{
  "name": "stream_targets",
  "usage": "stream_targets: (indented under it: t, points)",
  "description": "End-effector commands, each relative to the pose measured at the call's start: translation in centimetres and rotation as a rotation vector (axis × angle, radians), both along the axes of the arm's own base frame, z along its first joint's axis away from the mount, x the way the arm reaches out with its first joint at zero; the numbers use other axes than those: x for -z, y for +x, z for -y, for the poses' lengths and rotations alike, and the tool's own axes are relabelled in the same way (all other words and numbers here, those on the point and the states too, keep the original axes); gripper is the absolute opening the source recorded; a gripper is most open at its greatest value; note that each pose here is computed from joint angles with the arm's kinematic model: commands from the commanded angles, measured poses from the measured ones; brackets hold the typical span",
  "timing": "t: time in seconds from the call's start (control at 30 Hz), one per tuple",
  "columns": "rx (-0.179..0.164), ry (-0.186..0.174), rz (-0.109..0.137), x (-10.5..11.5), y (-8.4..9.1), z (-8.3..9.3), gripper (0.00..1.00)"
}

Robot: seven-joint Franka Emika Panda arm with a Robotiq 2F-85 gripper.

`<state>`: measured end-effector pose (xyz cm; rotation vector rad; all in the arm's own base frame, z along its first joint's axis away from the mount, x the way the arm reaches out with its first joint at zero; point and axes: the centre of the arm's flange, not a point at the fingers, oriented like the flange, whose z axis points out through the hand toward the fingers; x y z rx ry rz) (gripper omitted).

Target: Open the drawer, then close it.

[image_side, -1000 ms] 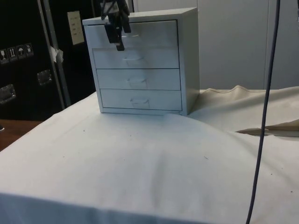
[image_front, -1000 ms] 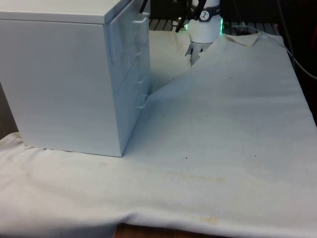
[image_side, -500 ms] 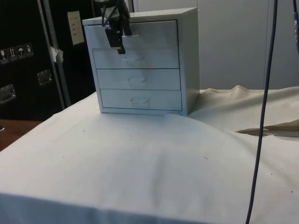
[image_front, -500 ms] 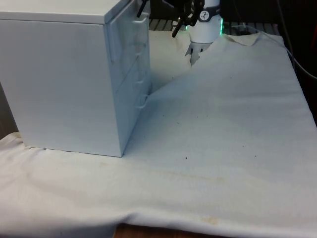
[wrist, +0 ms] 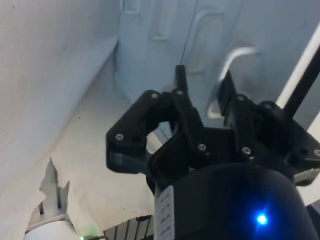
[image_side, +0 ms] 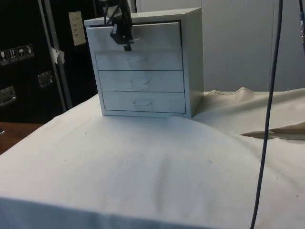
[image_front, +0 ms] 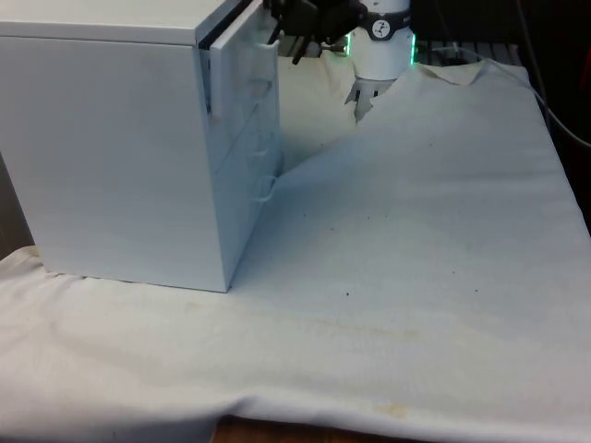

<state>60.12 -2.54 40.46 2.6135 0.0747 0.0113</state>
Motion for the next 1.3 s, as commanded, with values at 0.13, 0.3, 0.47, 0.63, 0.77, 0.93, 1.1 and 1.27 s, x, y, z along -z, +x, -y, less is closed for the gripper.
stream_targets:
  t: [0.13,0.3,0.47,0.63,0.77,0.93,1.1,1.27]
  points:
    - [0.001,0.002,0.001,0.2,0.0,-0.5,0.01]
    - [0.008,-0.015,0.002,0.0,0.0,-1.5,0.00]
    - [0.012,-0.032,0.003,-0.2,0.1,-2.4,0.00]
    - [0.018,-0.062,0.002,-0.2,0.1,-3.8,0.00]
    - [0.021,-0.087,0.004,-0.2,0.1,-4.6,0.00]
    - [0.023,-0.117,0.001,-0.2,0.2,-5.7,0.00]
    - [0.026,-0.147,-0.001,-0.1,0.3,-6.8,0.00]
    - [0.029,-0.170,-0.002,-0.1,0.4,-7.9,0.00]
